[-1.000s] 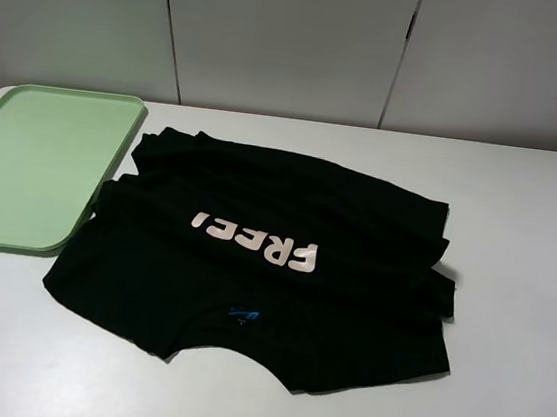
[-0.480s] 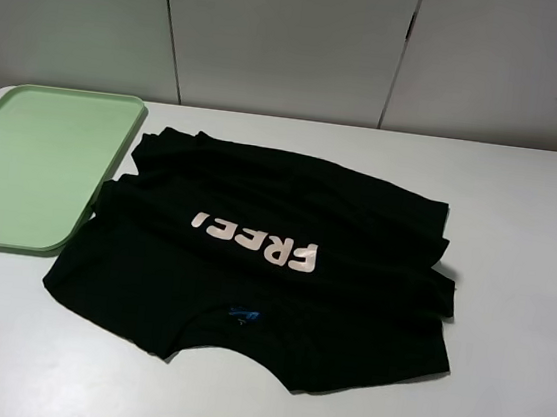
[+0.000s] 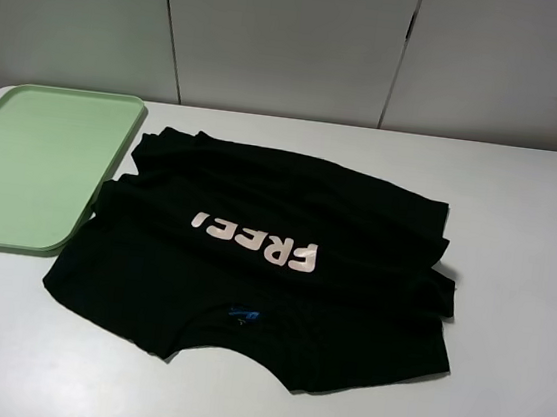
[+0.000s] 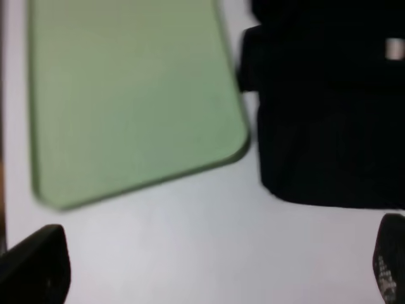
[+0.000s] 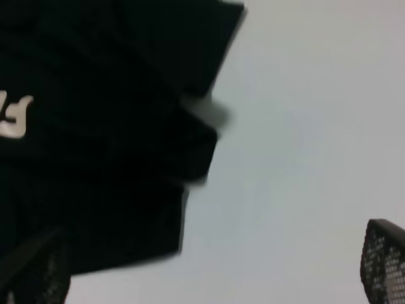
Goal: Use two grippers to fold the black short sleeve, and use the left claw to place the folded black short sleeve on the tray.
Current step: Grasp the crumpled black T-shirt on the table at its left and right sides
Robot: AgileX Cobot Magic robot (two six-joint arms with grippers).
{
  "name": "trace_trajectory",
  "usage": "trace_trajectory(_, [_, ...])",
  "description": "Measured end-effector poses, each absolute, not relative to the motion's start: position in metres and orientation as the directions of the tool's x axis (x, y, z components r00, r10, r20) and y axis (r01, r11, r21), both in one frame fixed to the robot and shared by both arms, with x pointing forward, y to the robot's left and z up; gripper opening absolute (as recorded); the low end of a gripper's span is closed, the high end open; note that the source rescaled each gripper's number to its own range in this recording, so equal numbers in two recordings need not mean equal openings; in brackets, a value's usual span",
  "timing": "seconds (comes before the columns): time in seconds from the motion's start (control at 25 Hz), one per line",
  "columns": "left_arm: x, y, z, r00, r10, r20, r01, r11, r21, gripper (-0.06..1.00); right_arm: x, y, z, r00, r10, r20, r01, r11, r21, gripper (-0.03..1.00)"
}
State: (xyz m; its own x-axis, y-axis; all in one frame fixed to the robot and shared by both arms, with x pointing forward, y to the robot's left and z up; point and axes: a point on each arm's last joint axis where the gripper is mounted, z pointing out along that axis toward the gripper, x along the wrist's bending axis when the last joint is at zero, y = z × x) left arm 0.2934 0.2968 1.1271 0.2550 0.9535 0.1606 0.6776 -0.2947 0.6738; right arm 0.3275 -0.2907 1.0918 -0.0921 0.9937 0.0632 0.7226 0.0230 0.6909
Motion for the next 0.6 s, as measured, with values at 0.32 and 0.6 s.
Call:
trace_trajectory(0.32, [0.327,0.251,1.125,0.705,0.631,0.324,0.449,-0.75,0.486,0.91,0.397,-0.261,1.109,-0.41,0.912,-0.028,0.716,0.34,0.609,1.0])
trace_trajectory(0.6, [0.333,0.206,1.109,0.854,0.376,0.361,0.255,-0.905,0.341,0.89,0.422,-0.209,1.076,-0.666,0.744,-0.061,0.647,0.616,0.448,1.0])
